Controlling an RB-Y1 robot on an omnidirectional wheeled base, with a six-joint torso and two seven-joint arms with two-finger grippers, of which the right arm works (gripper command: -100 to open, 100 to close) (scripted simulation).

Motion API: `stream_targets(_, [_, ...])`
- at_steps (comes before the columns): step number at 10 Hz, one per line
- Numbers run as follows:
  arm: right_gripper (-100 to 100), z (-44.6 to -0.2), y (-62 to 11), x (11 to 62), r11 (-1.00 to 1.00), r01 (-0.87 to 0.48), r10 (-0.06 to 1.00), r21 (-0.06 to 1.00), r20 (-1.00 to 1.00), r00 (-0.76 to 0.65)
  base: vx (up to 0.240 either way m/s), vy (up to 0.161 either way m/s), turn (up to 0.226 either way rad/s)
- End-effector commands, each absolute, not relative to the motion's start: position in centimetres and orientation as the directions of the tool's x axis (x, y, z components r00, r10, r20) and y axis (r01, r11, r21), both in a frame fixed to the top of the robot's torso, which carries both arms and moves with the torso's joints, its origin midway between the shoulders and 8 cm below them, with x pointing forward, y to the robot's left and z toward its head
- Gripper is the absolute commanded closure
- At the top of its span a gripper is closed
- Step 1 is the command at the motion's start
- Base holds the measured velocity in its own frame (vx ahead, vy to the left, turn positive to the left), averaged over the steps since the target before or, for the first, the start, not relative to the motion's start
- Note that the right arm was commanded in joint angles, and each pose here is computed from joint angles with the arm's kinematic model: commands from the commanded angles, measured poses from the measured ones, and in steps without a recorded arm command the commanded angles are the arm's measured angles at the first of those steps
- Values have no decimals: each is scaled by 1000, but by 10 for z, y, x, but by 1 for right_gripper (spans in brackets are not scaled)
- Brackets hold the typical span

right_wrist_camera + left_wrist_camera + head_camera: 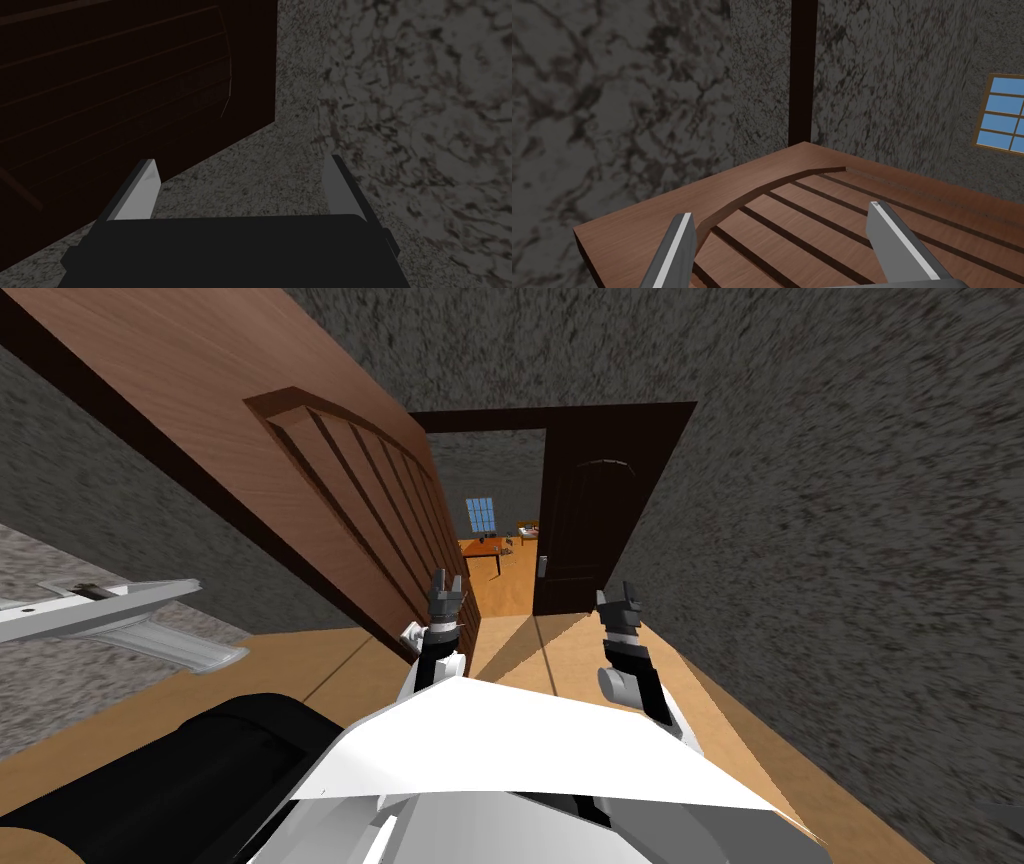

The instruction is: Pull the door open

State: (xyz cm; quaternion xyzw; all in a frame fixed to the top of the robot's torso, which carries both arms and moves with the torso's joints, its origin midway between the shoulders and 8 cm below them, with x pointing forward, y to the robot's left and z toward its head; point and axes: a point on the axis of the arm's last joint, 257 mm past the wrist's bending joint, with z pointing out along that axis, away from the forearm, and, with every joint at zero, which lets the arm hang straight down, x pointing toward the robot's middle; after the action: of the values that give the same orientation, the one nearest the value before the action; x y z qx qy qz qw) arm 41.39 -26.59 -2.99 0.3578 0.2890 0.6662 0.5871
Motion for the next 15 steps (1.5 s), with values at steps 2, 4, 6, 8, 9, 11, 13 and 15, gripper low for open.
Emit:
stream_targets(2, [-100,-46,-257,427,-159,-548,987,821,140,-77,106,11,-38])
stream_targets(4, [-100,-57,-249,437,-170,-527,985,833,142,-94,98,-4,-37])
stream_targets(6, [-100,-69,-241,448,-180,-504,983,845,143,-112,104,12,-40])
stream_targets(8, [-100,-81,-233,458,-188,-480,981,857,143,-129,103,8,-42])
stream_targets(9, [-100,-87,-228,464,-192,-468,980,863,143,-139,109,13,-31])
stream_targets(11, [-100,-100,-219,474,-198,-442,977,875,142,-157,95,13,-45])
stream_targets(13, [-100,-112,-210,484,-202,-415,975,887,140,-175,90,3,-46])
stream_targets(15, [-100,-125,-201,493,-204,-388,972,899,138,-193,99,20,-40])
